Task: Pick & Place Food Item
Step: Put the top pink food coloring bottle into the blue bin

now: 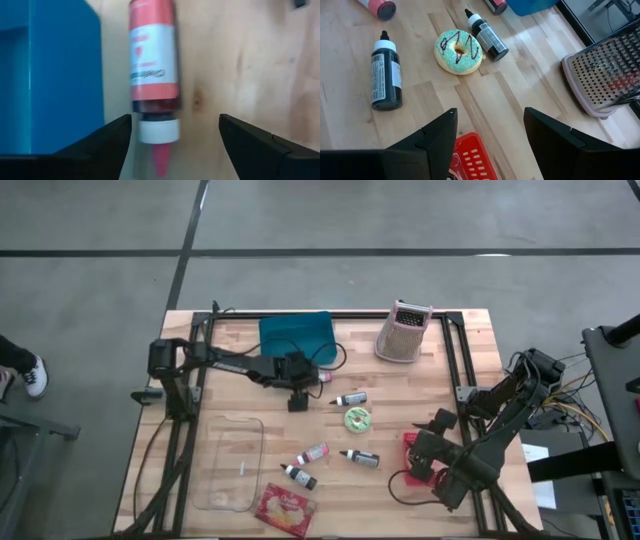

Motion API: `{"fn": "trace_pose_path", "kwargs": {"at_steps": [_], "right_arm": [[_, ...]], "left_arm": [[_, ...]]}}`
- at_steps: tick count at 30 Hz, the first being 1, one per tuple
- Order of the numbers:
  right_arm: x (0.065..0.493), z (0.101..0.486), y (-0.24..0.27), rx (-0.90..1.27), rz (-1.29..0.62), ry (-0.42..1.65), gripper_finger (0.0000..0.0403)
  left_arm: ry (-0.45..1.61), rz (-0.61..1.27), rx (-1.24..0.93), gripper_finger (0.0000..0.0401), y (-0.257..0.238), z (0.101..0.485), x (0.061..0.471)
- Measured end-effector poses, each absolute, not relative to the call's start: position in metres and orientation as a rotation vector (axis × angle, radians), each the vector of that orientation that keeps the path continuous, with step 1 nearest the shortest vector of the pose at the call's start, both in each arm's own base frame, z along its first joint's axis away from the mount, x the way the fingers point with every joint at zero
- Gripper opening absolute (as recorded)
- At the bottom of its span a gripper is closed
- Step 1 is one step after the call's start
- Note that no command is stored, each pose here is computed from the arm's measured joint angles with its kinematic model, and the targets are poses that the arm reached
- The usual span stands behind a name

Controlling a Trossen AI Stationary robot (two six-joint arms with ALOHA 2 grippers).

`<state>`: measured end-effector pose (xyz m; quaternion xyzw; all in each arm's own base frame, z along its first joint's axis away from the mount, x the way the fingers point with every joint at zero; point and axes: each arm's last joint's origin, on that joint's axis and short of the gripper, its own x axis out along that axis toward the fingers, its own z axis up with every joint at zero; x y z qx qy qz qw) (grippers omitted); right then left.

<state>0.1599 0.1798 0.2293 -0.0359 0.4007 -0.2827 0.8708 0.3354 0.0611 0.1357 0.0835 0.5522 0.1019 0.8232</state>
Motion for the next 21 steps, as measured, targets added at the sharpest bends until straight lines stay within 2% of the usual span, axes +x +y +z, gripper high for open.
{"fn": "trace_pose_path", "kwargs": {"at_steps": [12, 16, 21], "right_arm": [[0.1605, 0.2291, 0.1806, -0.065, -0.587, 0.834, 0.0226], [0.1606, 0.2291, 0.1808, -0.062, -0.586, 0.833, 0.0226], [0.1610, 0.2291, 0.1810, -0.058, -0.585, 0.832, 0.0226]], "left_arm": [[1.187, 0.231, 0.183, 0.0249, 0.0632, 0.1302, 0.3362], [1.188, 0.250, 0.197, 0.0211, 0.0642, 0.1304, 0.3362], [1.188, 0.255, 0.199, 0.0141, 0.0644, 0.1304, 0.3362]]}}
